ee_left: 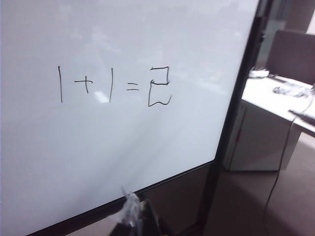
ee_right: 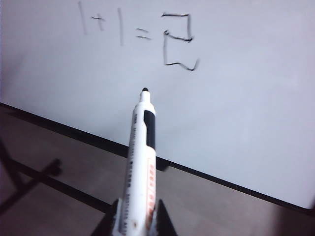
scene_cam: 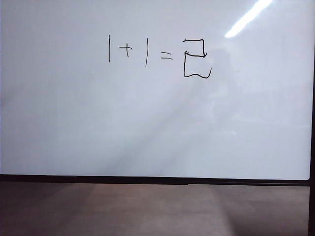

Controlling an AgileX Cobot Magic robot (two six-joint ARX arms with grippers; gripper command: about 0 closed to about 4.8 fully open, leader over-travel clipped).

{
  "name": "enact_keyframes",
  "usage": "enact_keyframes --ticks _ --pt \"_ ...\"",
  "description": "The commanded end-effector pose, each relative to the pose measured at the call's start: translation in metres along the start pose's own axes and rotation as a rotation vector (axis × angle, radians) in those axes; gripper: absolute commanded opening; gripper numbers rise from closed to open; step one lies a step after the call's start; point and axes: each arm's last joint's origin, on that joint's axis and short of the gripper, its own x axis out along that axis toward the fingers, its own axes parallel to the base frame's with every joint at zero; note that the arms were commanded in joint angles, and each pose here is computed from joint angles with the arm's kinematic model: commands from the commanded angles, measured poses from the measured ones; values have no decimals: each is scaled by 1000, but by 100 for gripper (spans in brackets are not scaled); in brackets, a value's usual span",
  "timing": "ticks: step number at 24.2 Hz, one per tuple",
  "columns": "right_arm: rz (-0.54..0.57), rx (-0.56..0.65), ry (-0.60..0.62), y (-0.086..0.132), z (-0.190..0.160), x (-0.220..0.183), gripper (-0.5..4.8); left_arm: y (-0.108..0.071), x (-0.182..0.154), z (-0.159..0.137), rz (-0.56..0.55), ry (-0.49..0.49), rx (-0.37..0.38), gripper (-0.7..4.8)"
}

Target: Reach to the right to find the marker pen, pick it up, and write the answer to the math problem on the whiteboard.

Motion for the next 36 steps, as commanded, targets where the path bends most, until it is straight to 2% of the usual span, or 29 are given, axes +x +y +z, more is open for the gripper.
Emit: enact_keyframes --ticks 1,2,10,16,21,26,33,36 --pt "21 85 -9 0 -24 4 -6 1 -3 -27 -9 4 -10 -5" --pt "21 112 20 0 -31 7 -6 2 -1 -37 -9 9 -10 -5" --pt "10 111 53 0 -67 29 -6 4 26 -106 -66 46 -15 -5" --pt "4 126 135 -1 -99 40 -6 6 34 -145 -75 43 -18 -5" --pt "3 140 165 -1 -117 46 -6 6 35 -152 -71 84 -22 -5" --pt "0 140 161 -1 -117 46 -5 6 34 -157 -67 136 -28 -4" --pt "1 139 161 -1 -117 46 -5 8 33 -156 -49 123 -27 -4" --pt "-34 145 157 -5 -117 46 -5 23 28 -151 7 75 -28 -4"
